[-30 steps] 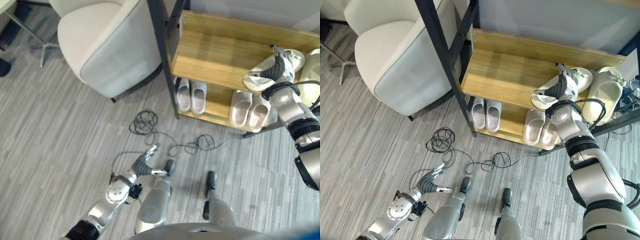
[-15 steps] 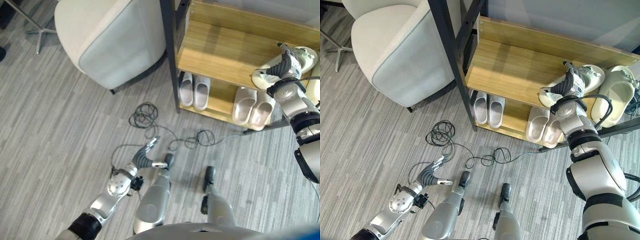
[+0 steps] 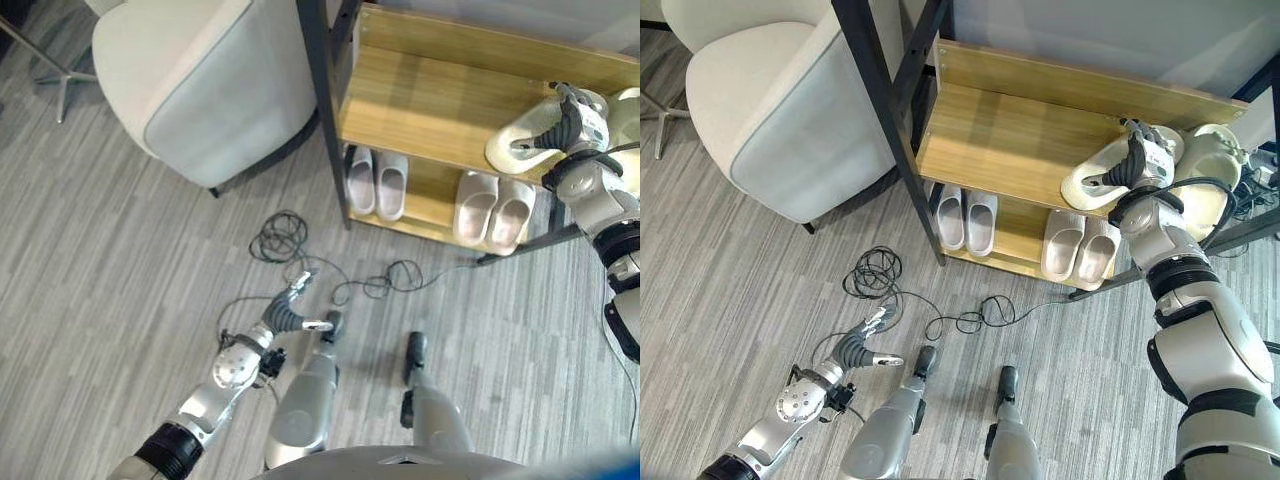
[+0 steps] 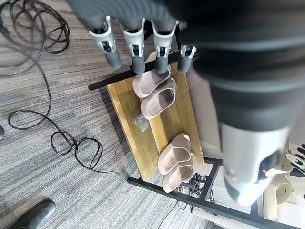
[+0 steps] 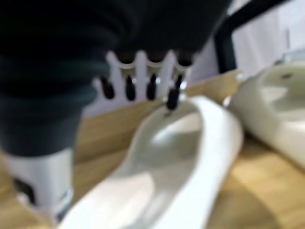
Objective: Arrange the slippers neatly on the shoe rack.
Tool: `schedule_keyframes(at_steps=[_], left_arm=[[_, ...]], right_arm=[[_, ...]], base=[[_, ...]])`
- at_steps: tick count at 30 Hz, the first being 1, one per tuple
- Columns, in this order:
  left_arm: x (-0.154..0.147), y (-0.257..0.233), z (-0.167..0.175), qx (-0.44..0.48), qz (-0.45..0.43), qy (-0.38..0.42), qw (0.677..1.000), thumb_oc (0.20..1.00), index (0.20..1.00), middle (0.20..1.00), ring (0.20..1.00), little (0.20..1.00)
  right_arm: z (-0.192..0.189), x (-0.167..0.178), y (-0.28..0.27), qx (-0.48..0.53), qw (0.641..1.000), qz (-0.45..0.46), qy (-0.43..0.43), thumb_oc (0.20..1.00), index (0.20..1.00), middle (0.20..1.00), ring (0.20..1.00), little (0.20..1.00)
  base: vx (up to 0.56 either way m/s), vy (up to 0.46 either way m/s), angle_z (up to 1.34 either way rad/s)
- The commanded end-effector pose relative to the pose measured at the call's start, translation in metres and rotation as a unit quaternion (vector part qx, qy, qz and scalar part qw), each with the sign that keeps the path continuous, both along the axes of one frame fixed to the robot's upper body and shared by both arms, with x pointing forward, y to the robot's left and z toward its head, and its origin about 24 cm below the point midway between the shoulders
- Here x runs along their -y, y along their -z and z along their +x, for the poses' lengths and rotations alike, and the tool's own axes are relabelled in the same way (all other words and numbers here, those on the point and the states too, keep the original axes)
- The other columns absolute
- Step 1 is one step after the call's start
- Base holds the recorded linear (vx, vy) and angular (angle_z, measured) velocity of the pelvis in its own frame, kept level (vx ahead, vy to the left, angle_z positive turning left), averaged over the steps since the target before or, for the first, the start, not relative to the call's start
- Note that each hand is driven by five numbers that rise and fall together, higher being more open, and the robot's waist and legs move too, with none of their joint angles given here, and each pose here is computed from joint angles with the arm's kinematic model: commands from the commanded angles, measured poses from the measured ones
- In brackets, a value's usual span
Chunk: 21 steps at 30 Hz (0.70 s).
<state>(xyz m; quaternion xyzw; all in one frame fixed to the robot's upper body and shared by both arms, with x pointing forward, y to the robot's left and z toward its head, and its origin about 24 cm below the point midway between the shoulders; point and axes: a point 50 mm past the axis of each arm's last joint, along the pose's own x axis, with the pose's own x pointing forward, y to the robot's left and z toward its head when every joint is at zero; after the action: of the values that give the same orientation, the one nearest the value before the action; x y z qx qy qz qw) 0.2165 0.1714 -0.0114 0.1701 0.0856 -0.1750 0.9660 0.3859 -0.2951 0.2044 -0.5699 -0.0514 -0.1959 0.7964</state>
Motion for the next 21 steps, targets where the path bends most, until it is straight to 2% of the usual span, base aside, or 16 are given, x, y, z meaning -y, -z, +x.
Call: schedule_keyframes(at_steps=[1, 4, 14, 21], left_arm=[[-0.001, 0.0, -0.009, 0.008, -0.009, -0.003, 1.0, 1.0, 1.0, 1.0, 1.0, 1.0], [-0.001, 0.0, -0.009, 0.008, -0.009, -0.009, 1.0, 1.0, 1.0, 1.0, 1.0, 1.0], [0.0, 0.002, -0.011, 0.012, -0.006, -0.002, 1.0, 1.0, 1.0, 1.0, 1.0, 1.0], [-0.006, 0.003, -0.013, 0.012, 0.006, -0.004, 1.0, 1.0, 1.0, 1.0, 1.0, 1.0]], right_arm=[[-0.005, 0.016, -0.042, 0.029, 0.997, -0.071, 0.023, 1.0, 1.0, 1.0, 1.0, 1.0], [-0.006, 0.003, -0.046, 0.046, 0.995, -0.085, -0.014, 1.0, 1.0, 1.0, 1.0, 1.0], [-0.018, -0.008, -0.04, 0.059, 0.989, -0.108, -0.079, 1.0, 1.0, 1.0, 1.0, 1.0], [-0.023, -0.013, -0.018, -0.008, 0.986, -0.108, -0.124, 1.0, 1.0, 1.0, 1.0, 1.0]], base=[[-0.03, -0.033, -0.04], [-0.01, -0.02, -0.02], [0.0, -0.009, 0.0], [0.01, -0.013, 0.01]])
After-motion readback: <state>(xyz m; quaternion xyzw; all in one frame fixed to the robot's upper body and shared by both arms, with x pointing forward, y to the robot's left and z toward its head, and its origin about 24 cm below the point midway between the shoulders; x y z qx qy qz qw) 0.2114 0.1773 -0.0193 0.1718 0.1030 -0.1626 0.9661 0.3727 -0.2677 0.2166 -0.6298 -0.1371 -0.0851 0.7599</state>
